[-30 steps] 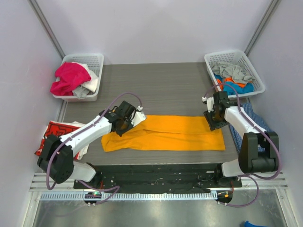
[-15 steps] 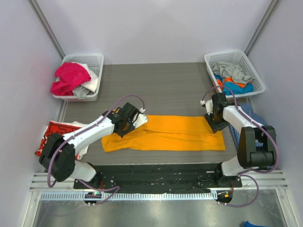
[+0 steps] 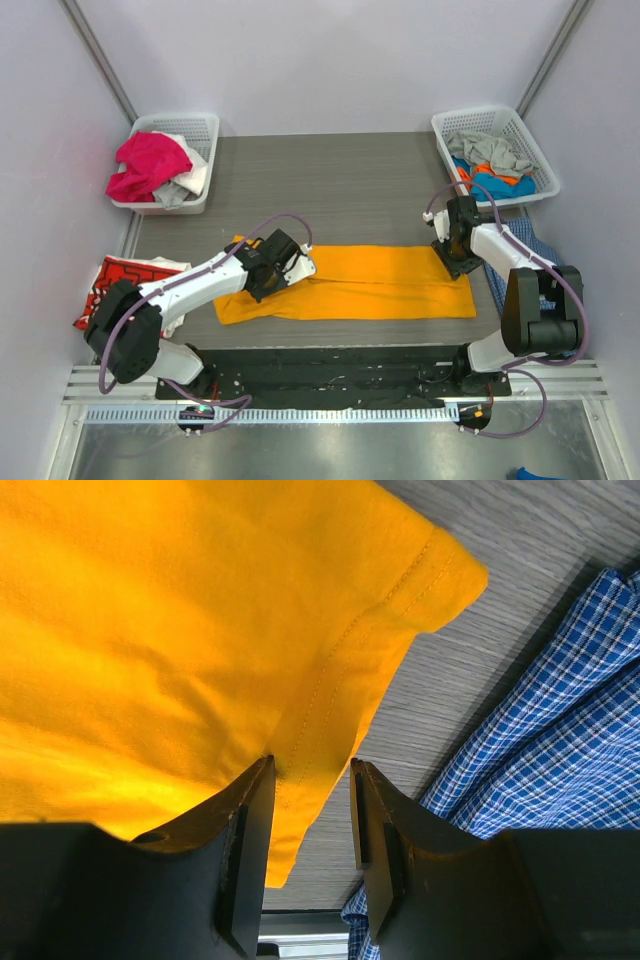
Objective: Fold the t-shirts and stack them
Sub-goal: Fold the other side of the tshirt into a rectangle
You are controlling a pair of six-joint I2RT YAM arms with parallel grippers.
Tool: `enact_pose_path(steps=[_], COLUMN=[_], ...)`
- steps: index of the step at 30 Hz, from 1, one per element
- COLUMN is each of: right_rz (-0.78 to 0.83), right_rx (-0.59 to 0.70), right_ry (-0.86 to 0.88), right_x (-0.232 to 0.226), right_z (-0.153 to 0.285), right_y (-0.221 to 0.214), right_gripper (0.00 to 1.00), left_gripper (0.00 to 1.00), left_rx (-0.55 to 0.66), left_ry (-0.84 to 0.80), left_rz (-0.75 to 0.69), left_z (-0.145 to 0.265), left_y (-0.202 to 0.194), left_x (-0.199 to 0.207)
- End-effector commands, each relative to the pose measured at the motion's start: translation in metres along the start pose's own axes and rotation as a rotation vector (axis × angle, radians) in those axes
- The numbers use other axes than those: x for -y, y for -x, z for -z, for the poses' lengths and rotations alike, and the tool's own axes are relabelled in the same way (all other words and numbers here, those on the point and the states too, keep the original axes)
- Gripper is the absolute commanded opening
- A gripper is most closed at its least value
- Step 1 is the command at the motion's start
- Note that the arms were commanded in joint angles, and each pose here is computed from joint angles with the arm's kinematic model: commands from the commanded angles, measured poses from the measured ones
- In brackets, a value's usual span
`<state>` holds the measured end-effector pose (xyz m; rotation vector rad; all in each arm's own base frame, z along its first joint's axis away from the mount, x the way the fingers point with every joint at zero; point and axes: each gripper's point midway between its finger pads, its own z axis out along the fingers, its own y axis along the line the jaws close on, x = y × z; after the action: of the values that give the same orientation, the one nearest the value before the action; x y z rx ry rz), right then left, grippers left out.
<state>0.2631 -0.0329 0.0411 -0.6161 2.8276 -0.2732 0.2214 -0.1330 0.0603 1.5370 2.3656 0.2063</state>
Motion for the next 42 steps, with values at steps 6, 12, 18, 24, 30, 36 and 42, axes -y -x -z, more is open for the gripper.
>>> enact_pose_path(steps=[6,12,18,24,30,36,42], right_rz=[0.012,0.016,0.012,0.004,-0.002,0.001,0.006], right_rx=[0.01,0.003,0.002,0.003,0.007,0.014,0.012], right_ry=[-0.02,-0.02,-0.012,-0.006,0.0,-0.004,-0.005], right_x=[0.004,0.002,0.001,0.0,-0.002,-0.002,-0.003], right_z=[0.0,-0.001,-0.003,-0.005,-0.006,-0.004,-0.004], right_y=[0.005,0.0,0.0,0.002,0.003,0.001,-0.002], right_gripper=[0.43,0.42,0.42,0.43,0.42,0.42,0.42], left_gripper=[0.02,0.24,0.44,0.59,0.65,0.66,0.66], left_rx=[-0.056,0.023,0.231,0.36,0.345,0.374,0.372], left_ry=[0.009,0.049,0.002,0.031,0.091,0.071,0.05], left_rz=[-0.014,-0.001,-0.009,-0.042,-0.07,-0.04,-0.032], left_z=[-0.01,-0.005,0.022,0.046,0.025,0.008,-0.003], left_y=[-0.012,0.0,0.033,0.057,0.069,0.095,0.109], left_x=[0.005,-0.003,0.0,-0.01,-0.029,-0.052,-0.071])
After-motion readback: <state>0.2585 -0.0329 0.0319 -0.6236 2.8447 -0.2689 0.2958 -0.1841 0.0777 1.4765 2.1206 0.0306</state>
